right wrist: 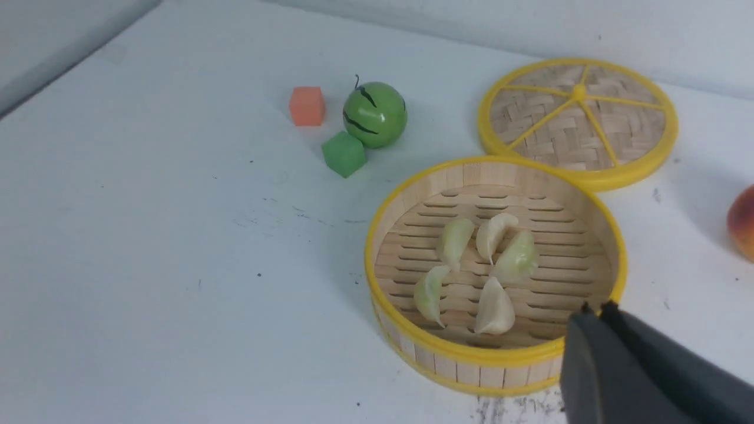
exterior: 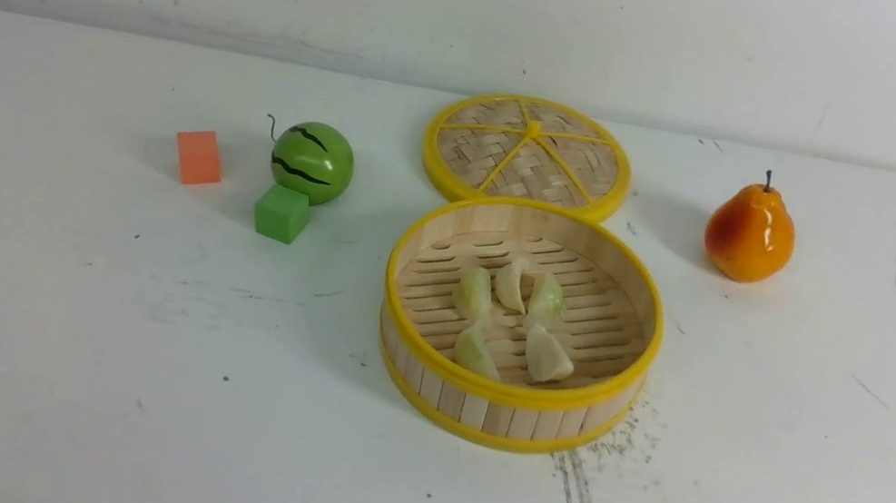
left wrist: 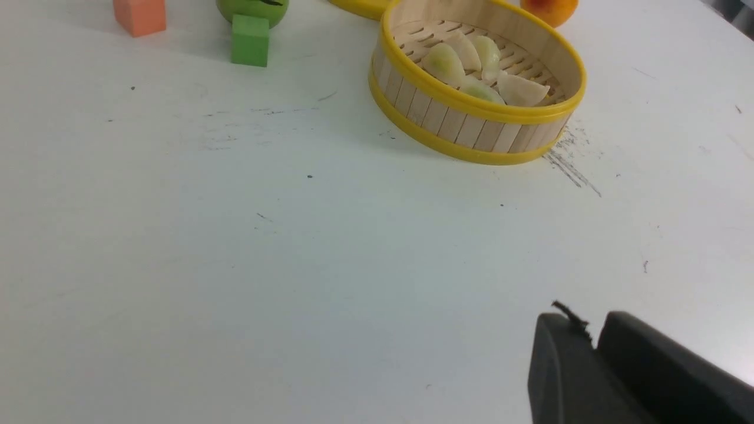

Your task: Put the dumplings into the steamer on the white table.

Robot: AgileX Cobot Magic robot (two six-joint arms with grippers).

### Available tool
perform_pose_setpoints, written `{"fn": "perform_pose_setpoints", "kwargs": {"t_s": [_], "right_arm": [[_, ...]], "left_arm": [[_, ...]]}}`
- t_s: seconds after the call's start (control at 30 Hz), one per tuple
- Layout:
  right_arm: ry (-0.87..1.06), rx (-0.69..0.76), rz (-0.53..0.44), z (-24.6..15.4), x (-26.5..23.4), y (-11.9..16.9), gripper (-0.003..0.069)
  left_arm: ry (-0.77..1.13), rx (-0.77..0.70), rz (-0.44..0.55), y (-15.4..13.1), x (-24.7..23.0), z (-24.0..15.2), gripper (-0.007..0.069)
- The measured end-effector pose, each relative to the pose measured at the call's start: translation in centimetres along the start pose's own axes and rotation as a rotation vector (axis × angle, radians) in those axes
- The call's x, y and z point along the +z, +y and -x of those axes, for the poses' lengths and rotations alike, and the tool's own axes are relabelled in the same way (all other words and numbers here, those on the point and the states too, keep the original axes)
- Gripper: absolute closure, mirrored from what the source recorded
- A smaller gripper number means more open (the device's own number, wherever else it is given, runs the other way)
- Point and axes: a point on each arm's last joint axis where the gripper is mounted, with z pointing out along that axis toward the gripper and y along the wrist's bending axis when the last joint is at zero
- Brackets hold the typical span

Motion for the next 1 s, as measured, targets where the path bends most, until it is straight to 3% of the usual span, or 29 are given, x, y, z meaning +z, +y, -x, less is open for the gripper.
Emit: {"fn": "perform_pose_setpoints", "kwargs": {"t_s": [0.37,0.73,1.0], "right_arm": [[-0.165,-0.029,0.019,-2.2,-6.1,0.8,0.0677],[-0.151,-0.038,0.015,-2.6,-6.2,0.7,0.0668],[-0.156,-0.066,-0.068,-3.8,-5.3,-0.3,0.0667]], "left_arm": [[-0.003,0.0,-0.001,0.0,0.0,0.0,0.0531],[-0.003,0.0,-0.001,0.0,0.0,0.0,0.0519],[-0.004,0.0,-0.001,0.0,0.0,0.0,0.0511]]}}
